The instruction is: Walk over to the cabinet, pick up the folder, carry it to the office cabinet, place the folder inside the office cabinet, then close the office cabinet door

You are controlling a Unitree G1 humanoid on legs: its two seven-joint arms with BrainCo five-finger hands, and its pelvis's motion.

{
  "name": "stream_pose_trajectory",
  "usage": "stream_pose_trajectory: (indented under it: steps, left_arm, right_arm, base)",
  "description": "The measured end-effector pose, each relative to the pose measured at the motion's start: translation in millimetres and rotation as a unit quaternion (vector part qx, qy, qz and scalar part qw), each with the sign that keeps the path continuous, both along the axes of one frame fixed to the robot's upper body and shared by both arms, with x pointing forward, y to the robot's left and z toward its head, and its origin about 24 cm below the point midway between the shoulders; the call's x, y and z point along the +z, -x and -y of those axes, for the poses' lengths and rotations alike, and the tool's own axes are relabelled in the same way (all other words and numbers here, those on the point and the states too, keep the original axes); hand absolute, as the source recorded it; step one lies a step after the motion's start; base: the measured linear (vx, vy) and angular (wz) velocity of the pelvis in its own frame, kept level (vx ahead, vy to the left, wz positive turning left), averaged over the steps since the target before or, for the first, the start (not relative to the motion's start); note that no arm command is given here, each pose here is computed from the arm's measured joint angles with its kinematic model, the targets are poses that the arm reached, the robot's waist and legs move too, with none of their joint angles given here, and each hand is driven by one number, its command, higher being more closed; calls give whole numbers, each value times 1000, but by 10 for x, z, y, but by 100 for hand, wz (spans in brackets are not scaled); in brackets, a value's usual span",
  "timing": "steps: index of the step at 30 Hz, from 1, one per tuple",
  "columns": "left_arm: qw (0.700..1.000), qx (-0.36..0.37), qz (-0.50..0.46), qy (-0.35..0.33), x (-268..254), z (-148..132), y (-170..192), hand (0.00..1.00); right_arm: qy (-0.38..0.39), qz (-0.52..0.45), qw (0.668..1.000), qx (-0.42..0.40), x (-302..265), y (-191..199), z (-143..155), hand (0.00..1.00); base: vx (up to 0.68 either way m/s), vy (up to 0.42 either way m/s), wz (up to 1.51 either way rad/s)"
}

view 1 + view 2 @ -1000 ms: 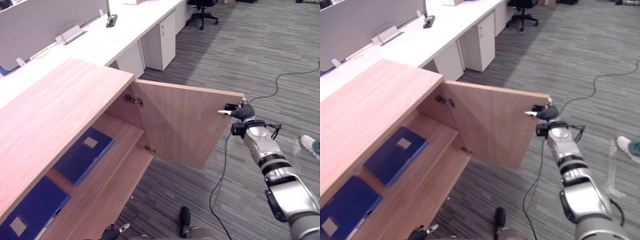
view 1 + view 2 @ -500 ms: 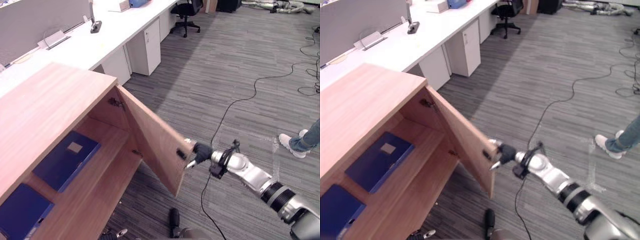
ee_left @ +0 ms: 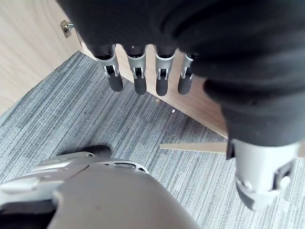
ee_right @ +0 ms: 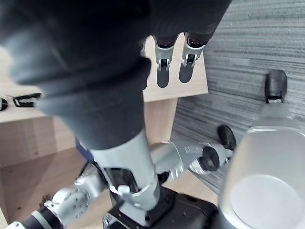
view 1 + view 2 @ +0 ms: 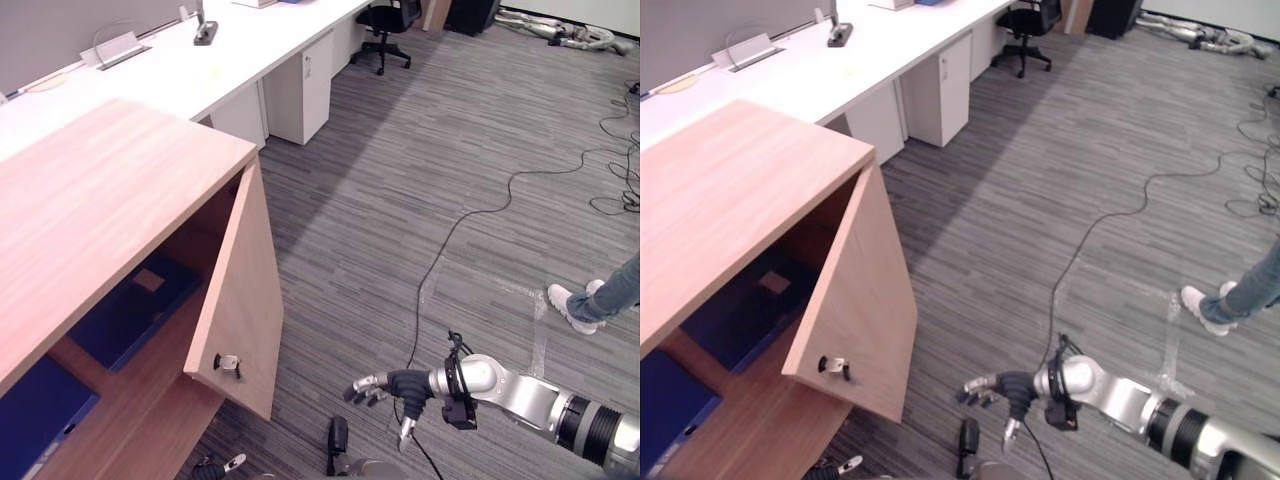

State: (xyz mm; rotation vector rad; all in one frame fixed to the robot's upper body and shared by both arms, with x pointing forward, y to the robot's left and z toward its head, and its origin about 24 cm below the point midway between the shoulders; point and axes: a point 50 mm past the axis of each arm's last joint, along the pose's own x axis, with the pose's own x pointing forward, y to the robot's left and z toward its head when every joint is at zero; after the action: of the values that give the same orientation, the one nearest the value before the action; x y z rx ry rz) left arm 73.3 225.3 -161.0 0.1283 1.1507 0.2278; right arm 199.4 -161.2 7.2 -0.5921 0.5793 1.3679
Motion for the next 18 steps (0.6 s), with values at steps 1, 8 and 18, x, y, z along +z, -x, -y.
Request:
stream_pose_trajectory:
  steps: [1,8,18]
  left_arm:
    - [1000,-1,1,1,1,0,-5,0]
    - [1000,-18,3,7,3,24,-35,0]
    - [999,-32,43,0,67,117,-308,0]
  right_arm:
    - [4,-5,1000,5,-6,12,10,0]
    - [39,5,998,-41,-267,-70,99,0]
    - [110,68,809,-574,-1086,-1,795,0]
  base:
    - [-19,50,4]
    - [-45,48,10]
    - [-12,30,143]
